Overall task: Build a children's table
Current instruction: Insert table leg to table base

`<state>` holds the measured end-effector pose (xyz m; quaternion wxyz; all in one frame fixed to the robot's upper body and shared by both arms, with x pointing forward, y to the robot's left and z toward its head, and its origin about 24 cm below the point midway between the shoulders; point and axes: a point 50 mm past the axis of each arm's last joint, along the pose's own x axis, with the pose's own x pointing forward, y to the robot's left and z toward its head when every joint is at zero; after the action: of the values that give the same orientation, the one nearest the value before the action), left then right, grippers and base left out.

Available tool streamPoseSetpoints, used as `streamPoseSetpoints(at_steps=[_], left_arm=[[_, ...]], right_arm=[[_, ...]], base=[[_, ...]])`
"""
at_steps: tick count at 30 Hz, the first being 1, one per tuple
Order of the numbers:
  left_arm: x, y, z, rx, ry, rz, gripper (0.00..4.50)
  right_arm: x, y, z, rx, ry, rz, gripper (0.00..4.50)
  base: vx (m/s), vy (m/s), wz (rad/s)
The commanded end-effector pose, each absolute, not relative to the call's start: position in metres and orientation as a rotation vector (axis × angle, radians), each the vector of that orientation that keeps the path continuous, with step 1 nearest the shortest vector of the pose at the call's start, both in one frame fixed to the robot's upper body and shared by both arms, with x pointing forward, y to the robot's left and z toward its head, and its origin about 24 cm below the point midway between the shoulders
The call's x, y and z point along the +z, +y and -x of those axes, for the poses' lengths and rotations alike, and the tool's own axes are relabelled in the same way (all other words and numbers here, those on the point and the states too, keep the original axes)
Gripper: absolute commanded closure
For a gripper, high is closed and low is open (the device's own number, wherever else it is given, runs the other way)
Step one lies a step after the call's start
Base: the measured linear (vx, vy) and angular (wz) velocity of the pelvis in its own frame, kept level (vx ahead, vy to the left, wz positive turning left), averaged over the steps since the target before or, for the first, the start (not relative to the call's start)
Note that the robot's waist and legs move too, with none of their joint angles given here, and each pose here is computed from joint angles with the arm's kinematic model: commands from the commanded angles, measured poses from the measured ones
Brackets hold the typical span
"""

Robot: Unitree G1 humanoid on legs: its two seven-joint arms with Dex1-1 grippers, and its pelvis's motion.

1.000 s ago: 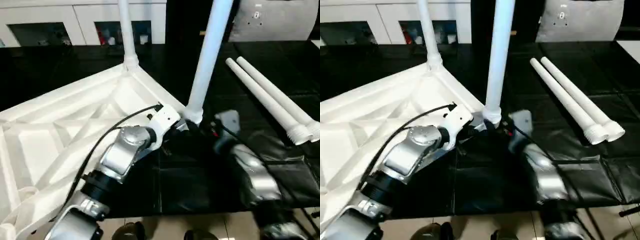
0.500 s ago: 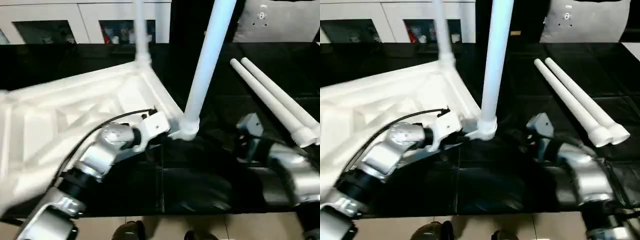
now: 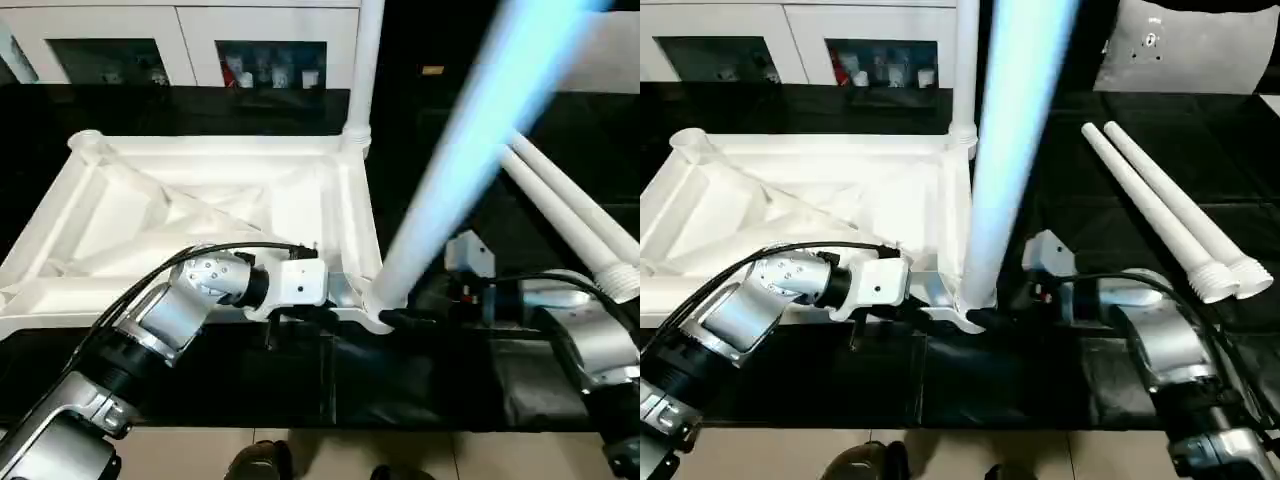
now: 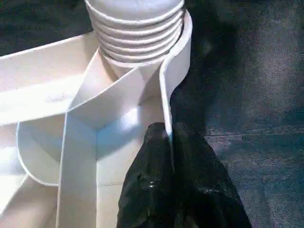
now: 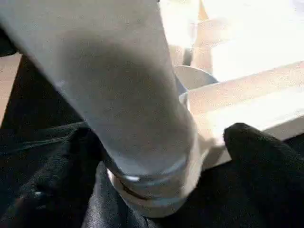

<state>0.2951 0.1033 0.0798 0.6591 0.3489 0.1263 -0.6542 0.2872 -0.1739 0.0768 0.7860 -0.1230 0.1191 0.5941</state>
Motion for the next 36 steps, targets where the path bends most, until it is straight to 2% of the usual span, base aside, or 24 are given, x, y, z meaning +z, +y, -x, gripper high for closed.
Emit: streamPoseSetpoints(at_steps=[1, 9, 19, 22, 25, 29, 35, 36], left_arm=[[0.066, 0.096, -0.284, -1.607, 0.349, -0.855, 4.50], [0.065, 0.097, -0.281, -1.628, 0.351, -0.859, 4.50], [0.062, 0.097, -0.277, -1.650, 0.362, -0.853, 4.50], [0.061, 0.098, -0.276, -1.655, 0.367, -0.852, 4.50], [0.061, 0.098, -0.275, -1.656, 0.366, -0.846, 4.50], [0.063, 0.099, -0.273, -1.647, 0.342, -0.831, 4.50], [0.071, 0.096, -0.278, -1.574, 0.270, -0.789, 4.50], [0.076, 0.095, -0.277, -1.579, 0.254, -0.730, 4.06]], right_arm=[[0.075, -0.172, -0.288, 1.295, 0.267, 0.272, 0.55], [0.072, -0.168, -0.286, 1.308, 0.268, 0.223, 1.12], [0.067, -0.166, -0.279, 1.313, 0.264, 0.210, 1.22], [0.064, -0.166, -0.277, 1.303, 0.264, 0.175, 1.22], [0.062, -0.165, -0.275, 1.287, 0.253, 0.095, 1.22], [0.053, -0.165, -0.271, 1.241, 0.251, -0.094, 1.23], [0.052, -0.165, -0.269, 1.206, 0.233, -0.179, 1.23], [0.055, -0.164, -0.269, 1.190, 0.219, -0.210, 1.23]], base=[[0.000, 0.000, 0.00], [0.000, 0.000, 0.00], [0.000, 0.000, 0.00], [0.000, 0.000, 0.00], [0.000, 0.000, 0.00], [0.000, 0.000, 0.00], [0.000, 0.000, 0.00], [0.000, 0.000, 0.00]])
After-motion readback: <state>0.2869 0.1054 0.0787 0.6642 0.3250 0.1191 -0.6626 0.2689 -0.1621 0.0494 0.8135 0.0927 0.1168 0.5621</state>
